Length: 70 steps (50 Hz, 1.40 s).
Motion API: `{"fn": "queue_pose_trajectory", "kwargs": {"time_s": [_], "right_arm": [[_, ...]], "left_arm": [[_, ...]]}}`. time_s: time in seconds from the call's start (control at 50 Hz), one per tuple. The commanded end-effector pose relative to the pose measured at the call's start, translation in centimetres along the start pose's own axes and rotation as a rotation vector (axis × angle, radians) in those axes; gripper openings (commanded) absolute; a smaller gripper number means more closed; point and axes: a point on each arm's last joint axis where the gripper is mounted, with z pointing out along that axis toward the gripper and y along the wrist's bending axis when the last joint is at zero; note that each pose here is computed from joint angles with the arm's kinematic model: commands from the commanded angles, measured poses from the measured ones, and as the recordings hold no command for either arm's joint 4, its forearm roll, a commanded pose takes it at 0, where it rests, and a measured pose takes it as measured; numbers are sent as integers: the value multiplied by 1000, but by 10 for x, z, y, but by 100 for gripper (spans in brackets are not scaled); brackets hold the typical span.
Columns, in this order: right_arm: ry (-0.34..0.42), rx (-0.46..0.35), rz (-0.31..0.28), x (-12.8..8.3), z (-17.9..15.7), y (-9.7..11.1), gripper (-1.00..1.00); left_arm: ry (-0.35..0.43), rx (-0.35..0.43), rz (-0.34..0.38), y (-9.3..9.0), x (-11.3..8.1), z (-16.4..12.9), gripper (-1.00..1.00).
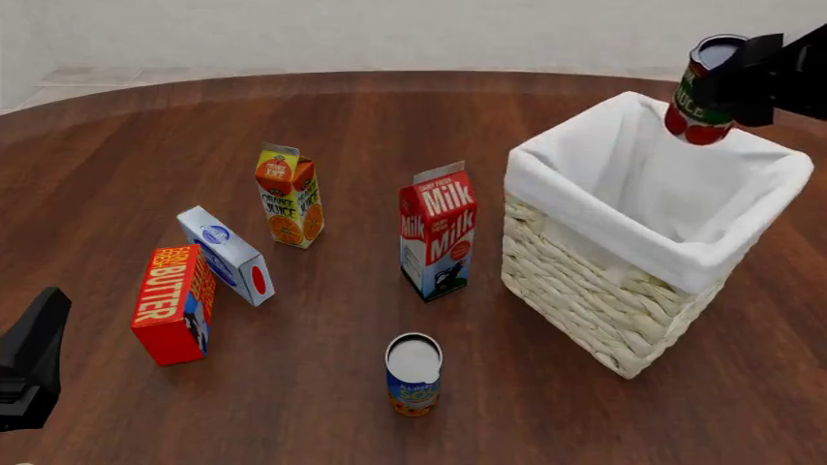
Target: Pick up the tomato sauce, and put it in the basket.
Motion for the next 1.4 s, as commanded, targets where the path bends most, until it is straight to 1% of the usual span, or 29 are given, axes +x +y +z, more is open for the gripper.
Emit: {"fn": "queue_pose_trajectory", "kwargs": {"time_s": [0.02, 0.44, 0.66, 0.82, 1.26, 1.4], "right_arm": [[10, 18, 30, -4, 15, -5, -100], [26, 32, 50, -11, 33, -10, -100], [29, 38, 50, -14, 38, -12, -100], [45, 45, 61, -15, 46, -15, -100], [127, 54, 106, -2, 68, -19, -100], [135, 51, 109, 2, 72, -18, -100]], "left_arm": [[0, -3, 1, 0, 0, 0, 100], [0, -4, 0, 0, 0, 0, 100], [0, -3, 0, 0, 0, 0, 100], [0, -3, 1, 0, 0, 0, 100], [0, -3, 0, 0, 0, 0, 100], [0, -4, 0, 0, 0, 0, 100]]}}
